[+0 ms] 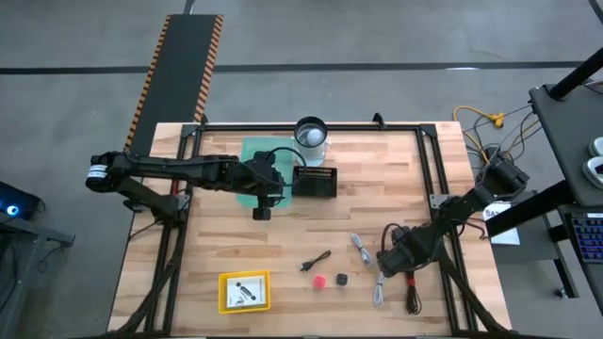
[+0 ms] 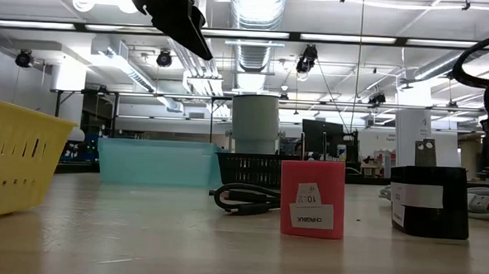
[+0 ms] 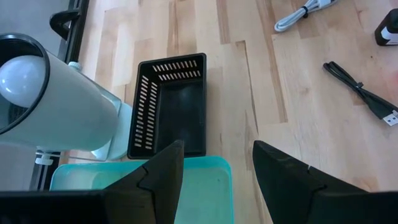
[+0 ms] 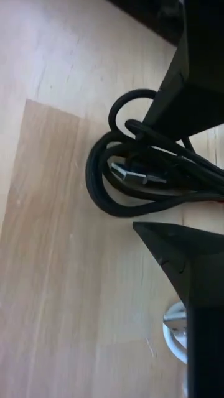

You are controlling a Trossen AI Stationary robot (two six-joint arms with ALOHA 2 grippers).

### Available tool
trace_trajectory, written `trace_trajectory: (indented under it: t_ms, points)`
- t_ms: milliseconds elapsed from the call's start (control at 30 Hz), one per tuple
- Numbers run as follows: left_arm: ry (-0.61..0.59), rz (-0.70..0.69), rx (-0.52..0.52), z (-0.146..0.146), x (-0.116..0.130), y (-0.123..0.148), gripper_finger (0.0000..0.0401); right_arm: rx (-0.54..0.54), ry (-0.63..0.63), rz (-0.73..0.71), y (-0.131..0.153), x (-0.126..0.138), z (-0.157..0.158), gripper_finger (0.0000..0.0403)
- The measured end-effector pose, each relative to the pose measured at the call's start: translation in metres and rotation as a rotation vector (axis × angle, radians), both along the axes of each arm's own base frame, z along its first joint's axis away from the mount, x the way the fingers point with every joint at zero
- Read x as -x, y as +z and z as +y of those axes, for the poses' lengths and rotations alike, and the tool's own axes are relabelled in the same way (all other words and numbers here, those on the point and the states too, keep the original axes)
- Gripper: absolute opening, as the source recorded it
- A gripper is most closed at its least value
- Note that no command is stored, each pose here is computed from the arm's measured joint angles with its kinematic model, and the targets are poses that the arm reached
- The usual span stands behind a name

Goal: Pick and place items into bin
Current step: Put the right black charger cable into the green bin

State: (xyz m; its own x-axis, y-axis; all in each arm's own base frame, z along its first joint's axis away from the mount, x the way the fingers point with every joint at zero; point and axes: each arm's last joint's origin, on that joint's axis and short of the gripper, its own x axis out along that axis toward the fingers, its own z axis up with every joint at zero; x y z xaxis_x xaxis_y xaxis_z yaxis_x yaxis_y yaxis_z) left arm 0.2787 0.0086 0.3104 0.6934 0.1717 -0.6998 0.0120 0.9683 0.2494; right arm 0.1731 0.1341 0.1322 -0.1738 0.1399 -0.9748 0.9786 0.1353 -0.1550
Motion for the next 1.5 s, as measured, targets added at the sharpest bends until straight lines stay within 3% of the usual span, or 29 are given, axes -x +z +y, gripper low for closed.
trace_trajectory:
  t_ms: [367, 633, 900, 1167, 1333, 1500]
  points:
    - [0.004, -0.002, 0.004, 0.0, 0.0, 0.0, 0.0176, -0.019, -0.007, -0.003, 0.004, 0.002, -0.001, 0.0034]
    - [0.024, -0.015, 0.022, 0.001, -0.001, 0.001, 0.0176, -0.017, -0.035, -0.056, 0.015, 0.0, 0.0, 0.0033]
    - [-0.022, -0.102, 0.109, -0.001, -0.006, 0.006, 0.0176, 0.325, -0.203, -0.48, 0.047, -0.012, -0.013, 0.0033]
    - [-0.053, -0.159, 0.177, -0.003, -0.011, 0.006, 0.0176, 0.465, -0.203, -0.785, 0.089, -0.01, -0.025, 0.0033]
    - [-0.103, -0.135, 0.286, 0.003, -0.019, -0.003, 0.0176, 0.781, -0.155, -1.047, 0.124, -0.01, -0.035, 0.0033]
    - [-0.139, -0.11, 0.462, 0.018, -0.036, -0.021, 0.0176, 1.021, -0.146, -1.151, 0.153, -0.005, -0.047, 0.0033]
